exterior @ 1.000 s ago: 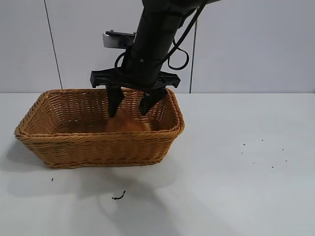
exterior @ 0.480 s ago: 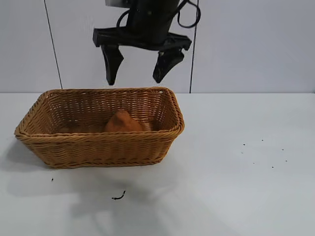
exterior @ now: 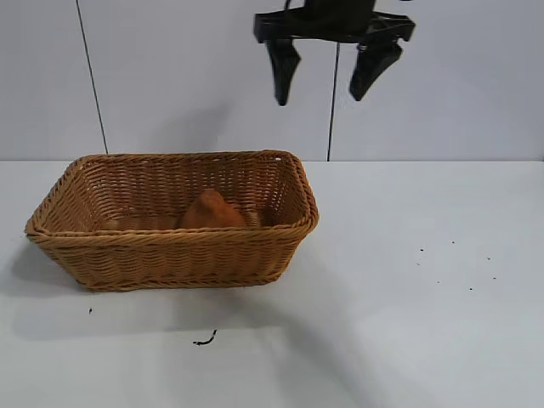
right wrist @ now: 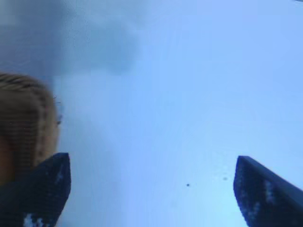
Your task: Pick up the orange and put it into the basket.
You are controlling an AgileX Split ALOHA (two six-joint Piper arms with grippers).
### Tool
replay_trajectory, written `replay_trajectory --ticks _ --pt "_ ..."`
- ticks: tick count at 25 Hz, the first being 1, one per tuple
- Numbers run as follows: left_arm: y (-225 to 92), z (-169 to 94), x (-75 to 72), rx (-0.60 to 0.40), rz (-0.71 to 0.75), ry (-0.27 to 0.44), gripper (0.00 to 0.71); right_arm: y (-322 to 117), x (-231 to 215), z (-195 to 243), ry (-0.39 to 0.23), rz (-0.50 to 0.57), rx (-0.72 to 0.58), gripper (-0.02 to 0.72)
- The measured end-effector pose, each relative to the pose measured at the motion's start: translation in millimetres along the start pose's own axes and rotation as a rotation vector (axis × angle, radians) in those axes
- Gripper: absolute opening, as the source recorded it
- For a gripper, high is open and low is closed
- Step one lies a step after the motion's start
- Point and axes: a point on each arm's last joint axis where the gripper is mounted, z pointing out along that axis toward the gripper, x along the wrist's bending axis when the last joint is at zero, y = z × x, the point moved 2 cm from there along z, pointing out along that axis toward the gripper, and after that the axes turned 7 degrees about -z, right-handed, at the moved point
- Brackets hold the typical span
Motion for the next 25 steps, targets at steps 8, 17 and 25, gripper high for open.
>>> replay_trajectory --ticks 8,17,25 --pt "0.0 0.0 0.0 0.000 0.000 0.000 0.666 -24.4 -42.2 26.5 -0.004 0.088 0.113 0.638" --pt "0.0 0.0 0.0 0.000 0.000 0.000 0.666 -57.8 -39.2 4.9 0.002 0.090 0.175 0.638" --pt "0.0 0.0 0.0 0.000 0.000 0.000 0.666 -129.6 -30.3 -73.7 0.008 0.088 0.161 0.638"
